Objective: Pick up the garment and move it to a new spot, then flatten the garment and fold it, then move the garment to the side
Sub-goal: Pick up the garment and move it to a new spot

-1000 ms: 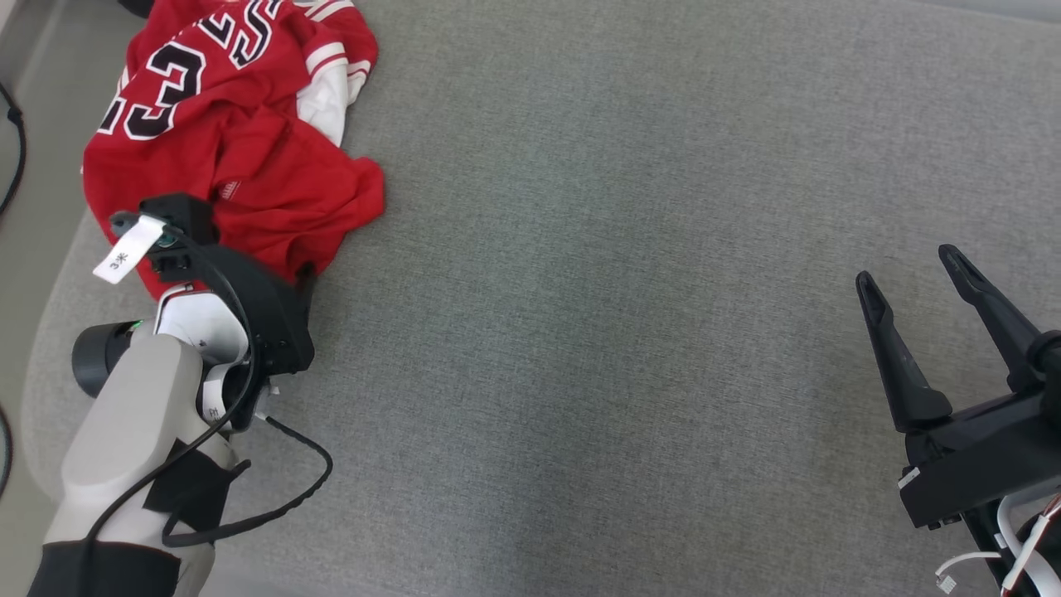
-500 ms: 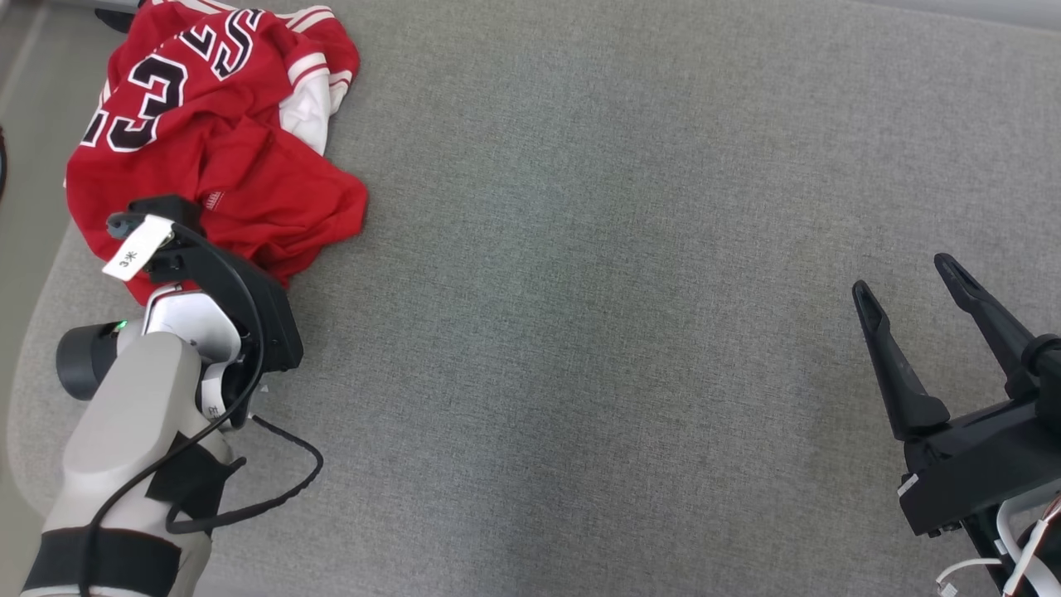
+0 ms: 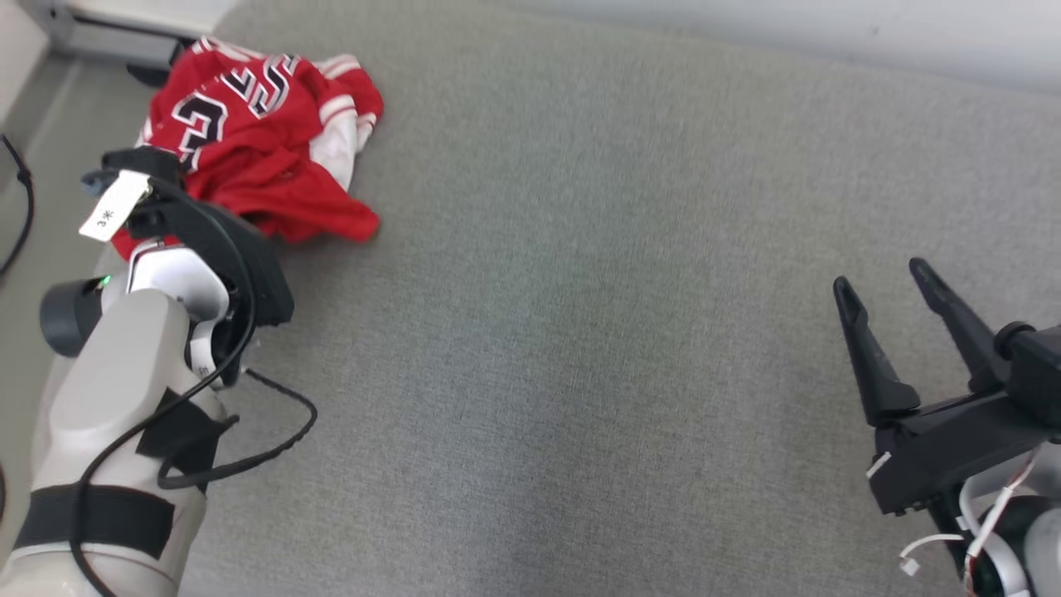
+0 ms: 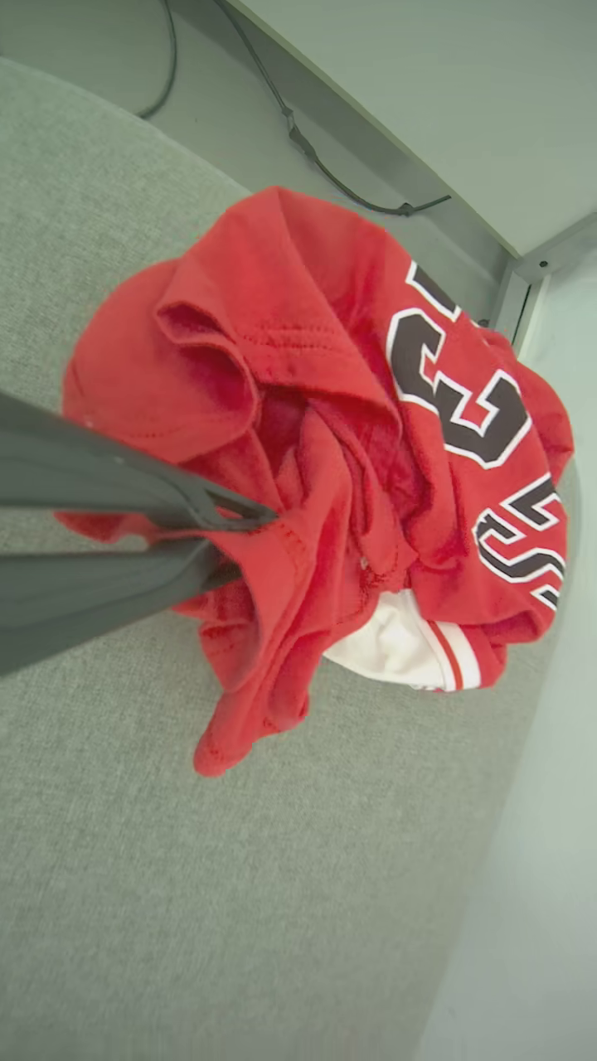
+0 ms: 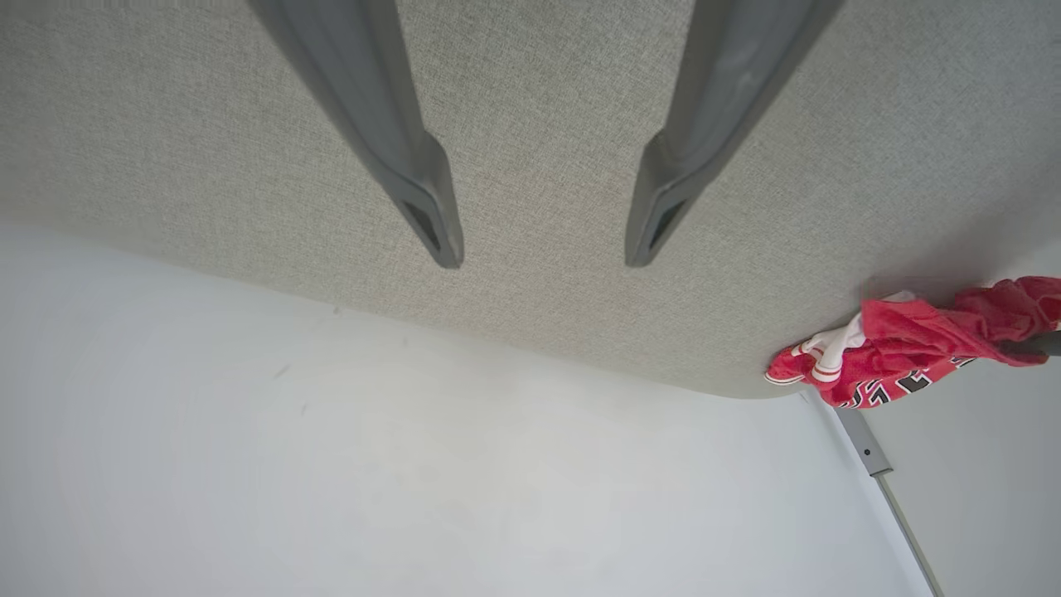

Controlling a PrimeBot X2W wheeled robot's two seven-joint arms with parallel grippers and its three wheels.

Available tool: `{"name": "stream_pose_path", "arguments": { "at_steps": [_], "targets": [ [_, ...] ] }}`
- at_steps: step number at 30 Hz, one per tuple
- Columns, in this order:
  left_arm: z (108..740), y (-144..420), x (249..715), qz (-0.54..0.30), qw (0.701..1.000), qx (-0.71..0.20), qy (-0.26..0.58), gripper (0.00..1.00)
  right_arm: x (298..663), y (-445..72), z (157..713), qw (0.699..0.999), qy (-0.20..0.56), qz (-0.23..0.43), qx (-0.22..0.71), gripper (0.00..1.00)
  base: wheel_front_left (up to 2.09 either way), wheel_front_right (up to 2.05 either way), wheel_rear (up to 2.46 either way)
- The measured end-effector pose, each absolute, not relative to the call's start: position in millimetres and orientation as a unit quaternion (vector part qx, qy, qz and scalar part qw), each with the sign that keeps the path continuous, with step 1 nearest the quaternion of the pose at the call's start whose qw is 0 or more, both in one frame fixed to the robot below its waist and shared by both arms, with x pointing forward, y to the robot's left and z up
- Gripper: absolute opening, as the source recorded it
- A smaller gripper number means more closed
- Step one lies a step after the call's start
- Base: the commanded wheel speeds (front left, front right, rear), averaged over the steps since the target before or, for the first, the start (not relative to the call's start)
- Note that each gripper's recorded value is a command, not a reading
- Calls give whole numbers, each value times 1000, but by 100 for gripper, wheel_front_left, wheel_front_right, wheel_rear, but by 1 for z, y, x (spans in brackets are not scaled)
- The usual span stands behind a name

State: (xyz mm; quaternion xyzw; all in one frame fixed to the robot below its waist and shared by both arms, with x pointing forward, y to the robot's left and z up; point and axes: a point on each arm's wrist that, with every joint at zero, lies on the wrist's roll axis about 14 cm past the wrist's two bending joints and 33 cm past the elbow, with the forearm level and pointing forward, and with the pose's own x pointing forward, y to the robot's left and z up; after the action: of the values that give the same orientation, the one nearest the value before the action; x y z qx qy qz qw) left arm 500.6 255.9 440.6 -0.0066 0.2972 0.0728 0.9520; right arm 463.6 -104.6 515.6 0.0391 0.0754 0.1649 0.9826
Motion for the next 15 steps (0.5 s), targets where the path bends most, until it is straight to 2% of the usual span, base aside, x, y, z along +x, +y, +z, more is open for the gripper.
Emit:
{"name": "stream_pose_path", "arguments": {
  "at_steps": [15],
  "targets": [
    [531, 221, 494, 3, 984, 16, 179, 0, 432, -91, 557, 983, 16, 149, 105, 100, 0, 0, 0]
  ]
}}
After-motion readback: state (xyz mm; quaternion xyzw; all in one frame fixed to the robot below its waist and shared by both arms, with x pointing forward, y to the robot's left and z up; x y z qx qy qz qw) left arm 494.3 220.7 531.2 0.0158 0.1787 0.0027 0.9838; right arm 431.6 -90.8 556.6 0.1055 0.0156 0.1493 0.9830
